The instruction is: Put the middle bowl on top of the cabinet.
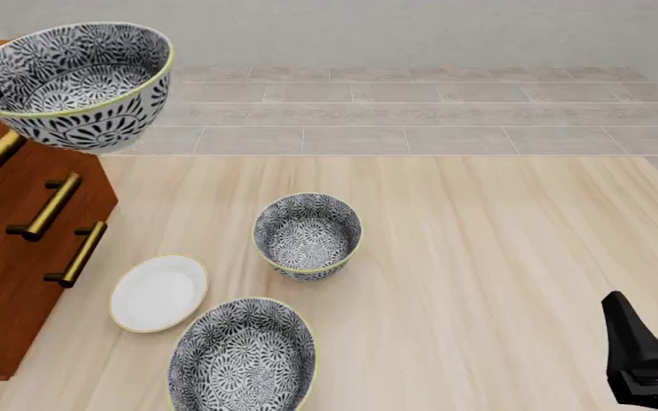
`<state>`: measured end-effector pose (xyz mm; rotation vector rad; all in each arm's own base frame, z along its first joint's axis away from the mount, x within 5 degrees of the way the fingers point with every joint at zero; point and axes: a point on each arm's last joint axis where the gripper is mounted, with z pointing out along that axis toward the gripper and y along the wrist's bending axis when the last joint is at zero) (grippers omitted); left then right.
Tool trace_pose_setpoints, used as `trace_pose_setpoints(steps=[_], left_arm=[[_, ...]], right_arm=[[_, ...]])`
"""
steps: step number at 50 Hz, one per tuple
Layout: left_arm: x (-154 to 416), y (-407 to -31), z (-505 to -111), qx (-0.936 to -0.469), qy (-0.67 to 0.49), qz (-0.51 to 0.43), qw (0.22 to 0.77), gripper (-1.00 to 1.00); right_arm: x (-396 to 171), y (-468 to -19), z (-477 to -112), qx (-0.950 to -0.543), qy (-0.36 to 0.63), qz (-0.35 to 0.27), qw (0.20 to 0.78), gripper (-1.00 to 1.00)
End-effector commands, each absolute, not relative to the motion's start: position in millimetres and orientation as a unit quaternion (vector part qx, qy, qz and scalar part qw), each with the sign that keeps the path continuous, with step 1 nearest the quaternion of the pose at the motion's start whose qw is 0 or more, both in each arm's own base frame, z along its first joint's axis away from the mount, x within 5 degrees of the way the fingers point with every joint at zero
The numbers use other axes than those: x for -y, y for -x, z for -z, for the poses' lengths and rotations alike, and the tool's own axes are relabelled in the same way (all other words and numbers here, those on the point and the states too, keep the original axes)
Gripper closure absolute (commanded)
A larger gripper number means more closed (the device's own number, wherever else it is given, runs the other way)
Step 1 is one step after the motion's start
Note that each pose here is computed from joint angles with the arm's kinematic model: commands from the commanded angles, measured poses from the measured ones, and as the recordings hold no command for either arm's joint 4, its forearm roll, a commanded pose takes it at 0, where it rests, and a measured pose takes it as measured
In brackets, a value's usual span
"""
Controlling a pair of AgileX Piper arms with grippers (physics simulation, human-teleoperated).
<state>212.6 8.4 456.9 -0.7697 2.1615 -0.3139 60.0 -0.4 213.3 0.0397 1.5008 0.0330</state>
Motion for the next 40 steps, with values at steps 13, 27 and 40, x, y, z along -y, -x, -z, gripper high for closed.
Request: trace_pose_setpoints(steps=[13, 27, 40], left_arm=[[-26, -208, -484, -0.82, 0.384, 0.131, 0.403, 1.0], [-52, -209, -489, -0.804, 0.413, 0.098, 0.415, 1.0], [-53, -211, -498, -0.797, 0.415, 0.102, 0.428, 1.0]], right_arm=[[0, -60, -213, -0.683, -0.013, -0.01, 0.731, -1.0], [0, -61, -213, -0.683, -0.012, -0.009, 0.73, -1.0], [0, -61, -213, -0.684, -0.01, -0.009, 0.729, -1.0]])
